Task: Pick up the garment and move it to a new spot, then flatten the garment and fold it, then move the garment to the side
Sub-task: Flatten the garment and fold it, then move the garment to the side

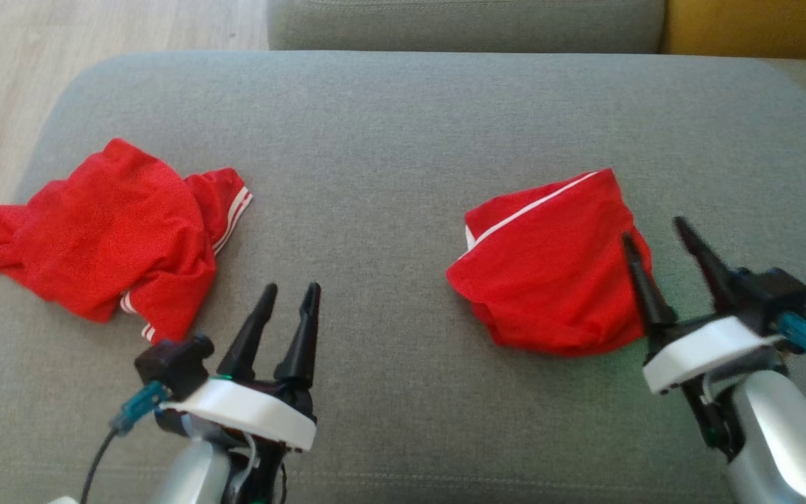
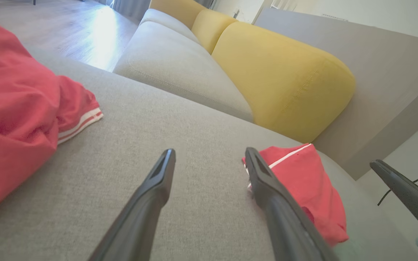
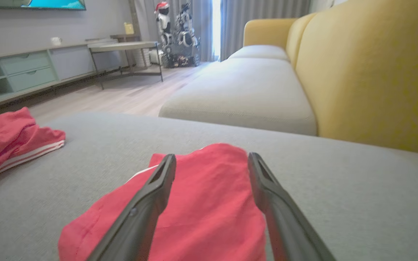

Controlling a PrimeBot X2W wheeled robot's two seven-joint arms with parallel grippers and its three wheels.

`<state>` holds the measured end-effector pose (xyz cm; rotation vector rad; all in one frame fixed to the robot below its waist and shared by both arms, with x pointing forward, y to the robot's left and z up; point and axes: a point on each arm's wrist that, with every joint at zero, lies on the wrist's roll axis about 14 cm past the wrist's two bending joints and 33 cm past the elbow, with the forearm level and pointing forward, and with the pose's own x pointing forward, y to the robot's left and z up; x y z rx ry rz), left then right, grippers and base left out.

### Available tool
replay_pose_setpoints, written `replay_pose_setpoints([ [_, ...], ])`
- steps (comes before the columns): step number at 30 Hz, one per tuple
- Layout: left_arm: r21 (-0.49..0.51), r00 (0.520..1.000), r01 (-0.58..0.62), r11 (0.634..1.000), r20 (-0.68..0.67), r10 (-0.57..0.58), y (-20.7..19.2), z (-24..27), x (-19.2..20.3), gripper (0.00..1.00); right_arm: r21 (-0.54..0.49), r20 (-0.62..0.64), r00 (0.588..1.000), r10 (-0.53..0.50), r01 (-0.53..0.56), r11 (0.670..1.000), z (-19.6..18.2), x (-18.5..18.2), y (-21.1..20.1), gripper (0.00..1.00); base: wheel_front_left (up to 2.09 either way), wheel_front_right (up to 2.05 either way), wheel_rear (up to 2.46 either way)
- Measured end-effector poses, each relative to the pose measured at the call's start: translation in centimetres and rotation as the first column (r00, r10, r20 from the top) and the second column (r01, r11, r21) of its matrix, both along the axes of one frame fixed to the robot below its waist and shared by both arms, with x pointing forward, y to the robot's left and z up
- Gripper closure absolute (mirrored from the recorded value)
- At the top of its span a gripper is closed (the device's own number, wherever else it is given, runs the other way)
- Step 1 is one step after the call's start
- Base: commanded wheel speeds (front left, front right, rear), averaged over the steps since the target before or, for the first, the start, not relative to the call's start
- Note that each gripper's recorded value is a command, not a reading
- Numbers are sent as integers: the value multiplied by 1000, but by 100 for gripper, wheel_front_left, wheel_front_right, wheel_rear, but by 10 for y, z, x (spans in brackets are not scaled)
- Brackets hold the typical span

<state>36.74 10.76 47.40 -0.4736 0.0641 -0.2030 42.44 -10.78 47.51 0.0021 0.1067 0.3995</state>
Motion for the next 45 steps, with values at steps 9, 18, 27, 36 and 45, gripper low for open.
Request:
replay_pose_setpoints([
  [9, -29, 993, 6, 1000, 119, -3, -3, 38, 10, 0, 21, 96, 986, -137, 136, 991, 9, -18, -23, 0, 0, 0, 0],
  [18, -39, 991, 5, 999, 134, 0, -3, 43, 11, 0, 19, 74, 985, -157, 156, 988, -2, -30, -21, 0, 0, 0, 0],
  [27, -35, 996, 17, 999, 89, -14, -7, 28, 6, 0, 17, 66, 986, -152, 151, 988, -6, -27, -18, 0, 0, 0, 0],
  [36, -32, 999, 28, 999, 39, -26, -11, 10, 17, 0, 13, -70, 988, -141, 142, 990, -31, 17, -19, 0, 0, 0, 0],
  [45, -18, 1000, 1, 1000, -9, -1, 0, -9, 35, 0, -69, -300, 952, -64, 45, 997, -94, 44, -1, 44, 0, 0, 0],
])
